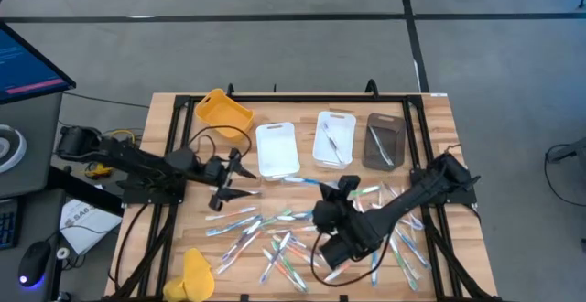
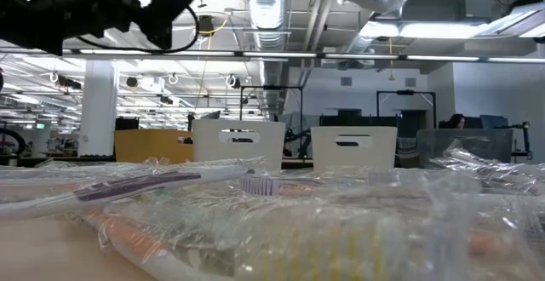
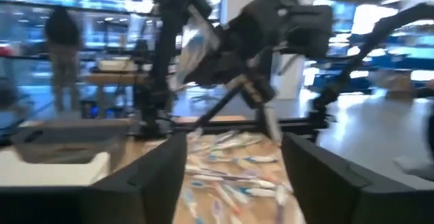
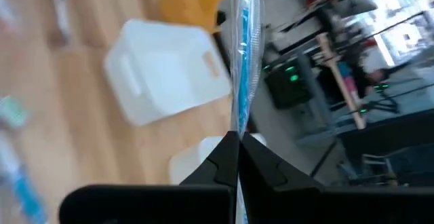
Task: Pick & Place Toothbrushes
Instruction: Put the blue toothbrush into the left white bin
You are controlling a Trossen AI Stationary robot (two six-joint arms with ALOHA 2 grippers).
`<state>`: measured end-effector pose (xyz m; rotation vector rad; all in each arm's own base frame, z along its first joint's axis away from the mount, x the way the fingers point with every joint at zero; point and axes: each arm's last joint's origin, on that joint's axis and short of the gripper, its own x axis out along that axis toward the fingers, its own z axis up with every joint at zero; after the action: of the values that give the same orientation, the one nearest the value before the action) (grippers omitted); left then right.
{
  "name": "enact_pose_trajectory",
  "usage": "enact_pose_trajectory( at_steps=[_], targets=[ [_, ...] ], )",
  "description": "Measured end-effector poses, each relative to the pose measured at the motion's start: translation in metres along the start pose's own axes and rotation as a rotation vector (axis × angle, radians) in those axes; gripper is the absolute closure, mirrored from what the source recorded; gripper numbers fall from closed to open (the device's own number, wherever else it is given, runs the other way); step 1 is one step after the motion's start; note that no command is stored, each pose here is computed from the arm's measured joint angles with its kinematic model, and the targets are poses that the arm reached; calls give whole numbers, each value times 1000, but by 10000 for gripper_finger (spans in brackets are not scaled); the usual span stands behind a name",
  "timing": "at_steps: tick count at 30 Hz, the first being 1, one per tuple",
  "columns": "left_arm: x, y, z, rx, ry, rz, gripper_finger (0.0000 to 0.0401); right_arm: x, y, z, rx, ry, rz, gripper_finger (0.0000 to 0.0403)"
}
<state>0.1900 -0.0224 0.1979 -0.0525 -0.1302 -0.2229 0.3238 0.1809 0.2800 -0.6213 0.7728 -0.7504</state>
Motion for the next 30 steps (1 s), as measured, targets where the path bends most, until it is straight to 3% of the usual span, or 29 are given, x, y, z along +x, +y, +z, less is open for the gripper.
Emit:
enact_pose_trajectory(
  at_steps=[6, 12, 16, 30],
  targets=[
    [39, -2, 12, 137, 1, 181, 126, 5, -26, 2, 28, -40, -105, 403],
    [73, -4, 38, 273, -69, 184, 134, -9, -54, 2, 90, -158, -199, 403],
    [88, -1, 50, 350, -95, 212, 142, -16, -57, 2, 96, -216, -226, 403],
    [125, 10, 68, 342, -147, 261, 142, -9, -49, 0, 61, -189, -227, 403]
  ],
)
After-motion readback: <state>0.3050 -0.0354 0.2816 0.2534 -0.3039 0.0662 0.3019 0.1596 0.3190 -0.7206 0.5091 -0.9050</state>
